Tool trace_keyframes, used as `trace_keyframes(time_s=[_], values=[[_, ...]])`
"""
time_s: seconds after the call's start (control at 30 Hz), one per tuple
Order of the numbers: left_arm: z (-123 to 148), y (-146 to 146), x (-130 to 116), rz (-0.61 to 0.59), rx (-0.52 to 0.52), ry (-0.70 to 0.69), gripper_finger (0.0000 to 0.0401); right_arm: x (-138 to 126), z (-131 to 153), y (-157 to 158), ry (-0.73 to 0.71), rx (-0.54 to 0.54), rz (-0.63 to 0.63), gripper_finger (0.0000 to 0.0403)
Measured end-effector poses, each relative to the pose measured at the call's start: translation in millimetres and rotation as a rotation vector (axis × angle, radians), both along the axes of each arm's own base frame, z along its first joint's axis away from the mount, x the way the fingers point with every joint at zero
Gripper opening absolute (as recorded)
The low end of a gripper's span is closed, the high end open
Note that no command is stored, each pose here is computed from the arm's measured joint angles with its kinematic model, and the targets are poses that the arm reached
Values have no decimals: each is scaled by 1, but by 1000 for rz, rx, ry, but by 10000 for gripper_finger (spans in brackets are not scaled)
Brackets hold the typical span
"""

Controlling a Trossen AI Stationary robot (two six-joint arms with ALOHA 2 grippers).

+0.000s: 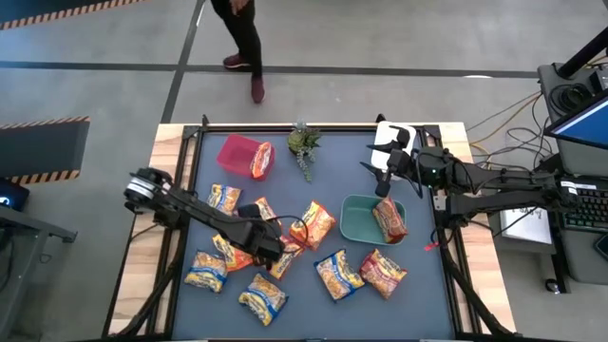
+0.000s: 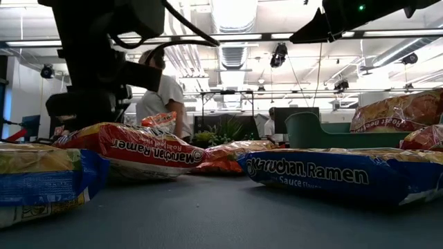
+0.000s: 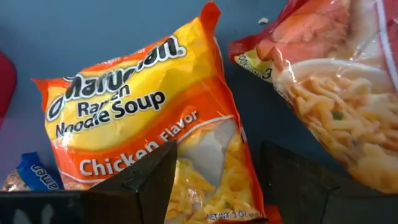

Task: Sort Maruchan noodles
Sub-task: Put the orange noodle pack into the red bin

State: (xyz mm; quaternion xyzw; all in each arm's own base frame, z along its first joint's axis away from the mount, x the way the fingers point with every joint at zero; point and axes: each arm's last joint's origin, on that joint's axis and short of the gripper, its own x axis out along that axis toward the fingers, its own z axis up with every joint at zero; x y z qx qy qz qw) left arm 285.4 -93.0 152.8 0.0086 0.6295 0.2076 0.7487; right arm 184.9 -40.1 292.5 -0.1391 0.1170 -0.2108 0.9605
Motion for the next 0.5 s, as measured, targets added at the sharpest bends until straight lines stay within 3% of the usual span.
trace_keyframes(time_s=[0.27,0.5], values=[[-1,2,-1,18,44,-6,198,0,0,0,-2,4,-2,224],[1,3,-2,30,48,-7,92,0,0,0,-2,4,-4,224]])
